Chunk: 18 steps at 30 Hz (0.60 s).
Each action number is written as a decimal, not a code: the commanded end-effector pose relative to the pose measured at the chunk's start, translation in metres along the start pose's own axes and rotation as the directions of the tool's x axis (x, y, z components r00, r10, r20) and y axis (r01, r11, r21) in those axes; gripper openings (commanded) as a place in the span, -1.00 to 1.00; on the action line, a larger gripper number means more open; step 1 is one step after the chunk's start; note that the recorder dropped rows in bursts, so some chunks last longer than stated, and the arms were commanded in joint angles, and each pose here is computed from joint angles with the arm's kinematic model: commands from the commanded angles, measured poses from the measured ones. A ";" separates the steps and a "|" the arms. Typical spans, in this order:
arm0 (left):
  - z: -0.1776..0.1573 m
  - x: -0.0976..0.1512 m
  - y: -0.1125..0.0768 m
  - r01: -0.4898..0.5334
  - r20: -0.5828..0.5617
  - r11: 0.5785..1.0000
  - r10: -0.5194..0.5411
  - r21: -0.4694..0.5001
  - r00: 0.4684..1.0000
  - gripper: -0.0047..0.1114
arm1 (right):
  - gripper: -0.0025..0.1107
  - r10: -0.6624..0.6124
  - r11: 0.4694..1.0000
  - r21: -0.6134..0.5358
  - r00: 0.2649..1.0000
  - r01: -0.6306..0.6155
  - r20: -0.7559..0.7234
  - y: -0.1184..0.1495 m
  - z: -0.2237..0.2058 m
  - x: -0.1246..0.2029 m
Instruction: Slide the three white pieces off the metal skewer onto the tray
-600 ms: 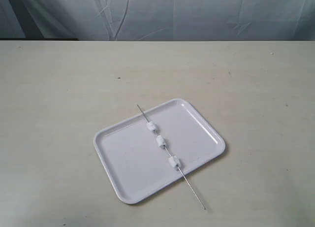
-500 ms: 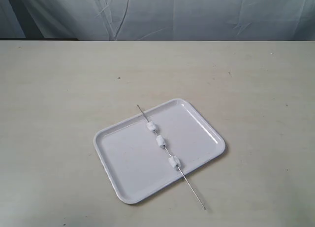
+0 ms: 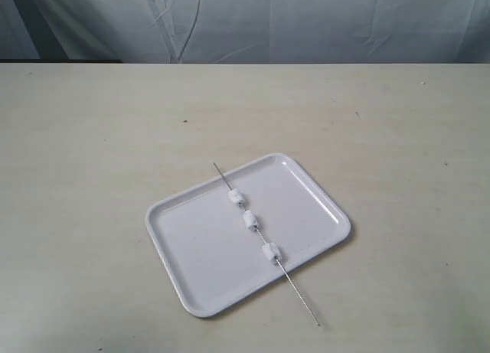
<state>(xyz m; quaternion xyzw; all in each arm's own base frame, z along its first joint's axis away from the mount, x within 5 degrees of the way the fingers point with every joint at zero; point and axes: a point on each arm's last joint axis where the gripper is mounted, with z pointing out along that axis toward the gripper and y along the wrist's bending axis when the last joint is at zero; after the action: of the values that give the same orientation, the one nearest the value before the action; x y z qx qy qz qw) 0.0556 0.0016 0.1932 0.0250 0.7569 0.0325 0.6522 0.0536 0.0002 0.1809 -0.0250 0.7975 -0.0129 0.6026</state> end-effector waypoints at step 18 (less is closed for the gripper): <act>-0.023 -0.059 -0.001 -0.009 0.666 1.000 0.003 0.006 0.746 -0.92 | -0.97 -0.001 1.000 0.017 0.576 -0.023 0.817 -0.003 -0.039 -0.074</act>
<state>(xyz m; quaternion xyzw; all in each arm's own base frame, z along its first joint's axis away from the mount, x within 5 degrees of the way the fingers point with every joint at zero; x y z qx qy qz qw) 0.0494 -0.0025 0.2418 0.0340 0.5505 0.0252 0.8338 0.0464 0.0015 0.2483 -0.0187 0.5156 -0.0088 0.8566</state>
